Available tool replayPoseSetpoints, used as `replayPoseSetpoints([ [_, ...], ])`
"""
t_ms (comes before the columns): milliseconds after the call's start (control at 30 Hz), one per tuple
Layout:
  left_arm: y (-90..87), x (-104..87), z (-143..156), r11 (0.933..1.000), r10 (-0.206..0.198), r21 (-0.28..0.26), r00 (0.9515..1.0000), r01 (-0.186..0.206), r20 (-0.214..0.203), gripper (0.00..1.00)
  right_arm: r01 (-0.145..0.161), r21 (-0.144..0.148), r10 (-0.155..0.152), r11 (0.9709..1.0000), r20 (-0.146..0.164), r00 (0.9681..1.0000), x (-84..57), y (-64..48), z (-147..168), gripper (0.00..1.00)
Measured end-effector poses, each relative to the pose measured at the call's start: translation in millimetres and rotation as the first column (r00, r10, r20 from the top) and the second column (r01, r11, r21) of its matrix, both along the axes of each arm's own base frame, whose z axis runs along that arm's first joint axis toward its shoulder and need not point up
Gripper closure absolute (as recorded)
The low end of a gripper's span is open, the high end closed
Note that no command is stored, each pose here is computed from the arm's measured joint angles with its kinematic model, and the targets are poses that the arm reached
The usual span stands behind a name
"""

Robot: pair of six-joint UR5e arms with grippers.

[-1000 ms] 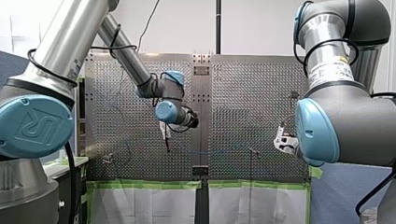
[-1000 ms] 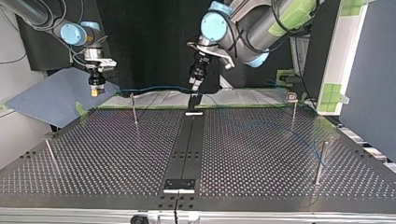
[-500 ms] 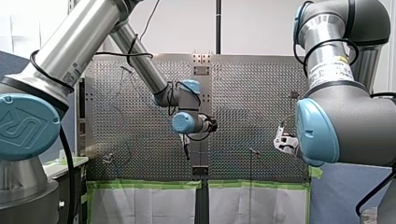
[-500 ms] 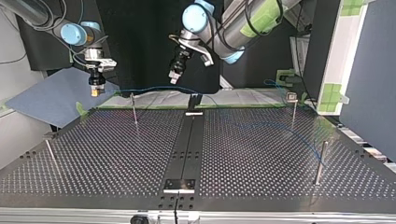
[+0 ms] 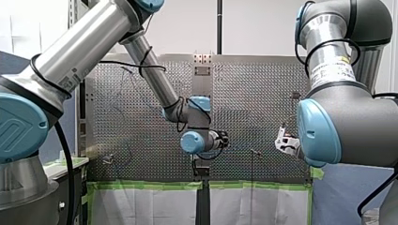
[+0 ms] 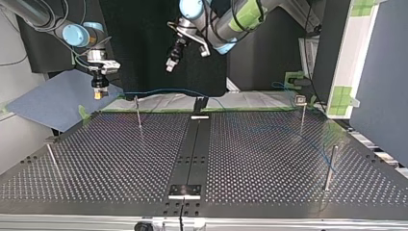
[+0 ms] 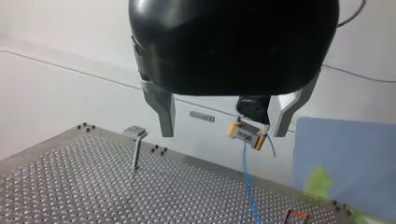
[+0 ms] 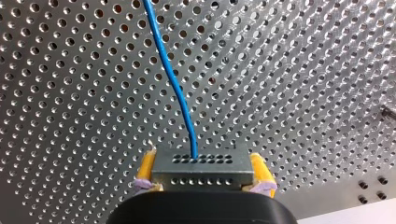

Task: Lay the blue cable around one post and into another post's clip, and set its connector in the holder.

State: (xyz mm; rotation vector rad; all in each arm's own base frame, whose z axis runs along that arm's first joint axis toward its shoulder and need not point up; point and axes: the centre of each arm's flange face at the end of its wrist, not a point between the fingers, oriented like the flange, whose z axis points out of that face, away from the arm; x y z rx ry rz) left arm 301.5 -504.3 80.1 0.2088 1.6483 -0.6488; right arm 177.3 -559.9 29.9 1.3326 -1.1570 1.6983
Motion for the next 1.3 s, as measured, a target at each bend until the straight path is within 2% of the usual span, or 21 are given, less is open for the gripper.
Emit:
replayPoseSetpoints([
  [233, -7.4, 2.0, -24, 0.9999, -0.007, -0.012, 1.0000, 0.007, 0.001, 0.00, -0.004, -0.001, 0.004, 1.0000, -0.001, 1.0000, 2.4, 0.7, 0, 1.00],
  [467, -18.1, 14.4, -44, 0.9998, -0.001, -0.021, 0.9997, 0.001, -0.025, 0.00, -0.006, 0.000, 0.006, 1.0000, 0.001, 1.0000, 3.1, 0.8, 0, 1.00],
  [600, -18.0, 30.0, -57, 0.9992, 0.031, -0.024, 0.9983, -0.032, -0.049, 0.00, -0.004, -0.001, 0.004, 1.0000, 0.003, 1.0000, 1.9, 0.2, 1, 1.00],
  [767, -9.1, 54.6, -72, 0.9955, 0.093, 0.025, 0.9938, -0.092, -0.061, 0.00, -0.002, -0.001, 0.002, 1.0000, 0.004, 1.0000, 1.2, 0.0, 0, 1.00],
  [967, 10.4, 80.7, -97, 0.9811, 0.163, 0.118, 0.9839, -0.153, -0.074, 0.00, -0.004, 0.000, 0.004, 1.0000, 0.002, 1.0000, 2.4, 0.8, 0, 1.00],
  [1100, 29.6, 91.3, -118, 0.9648, 0.199, 0.193, 0.9756, -0.179, -0.092, 0.00, -0.005, 0.000, 0.005, 1.0000, 0.001, 1.0000, 2.6, 0.8, 0, 1.00],
  [1200, 41.2, 99.4, -125, 0.9519, 0.224, 0.234, 0.9704, -0.198, -0.090, 0.00, -0.005, -0.001, 0.005, 1.0000, -0.001, 1.0000, 2.7, 0.9, 0, 1.00],
  [1300, 44.8, 102.4, -122, 0.9434, 0.232, 0.261, 0.9699, -0.205, -0.075, 0.00, -0.005, -0.001, 0.005, 1.0000, -0.001, 1.0000, 2.8, 0.9, 0, 1.00],
])
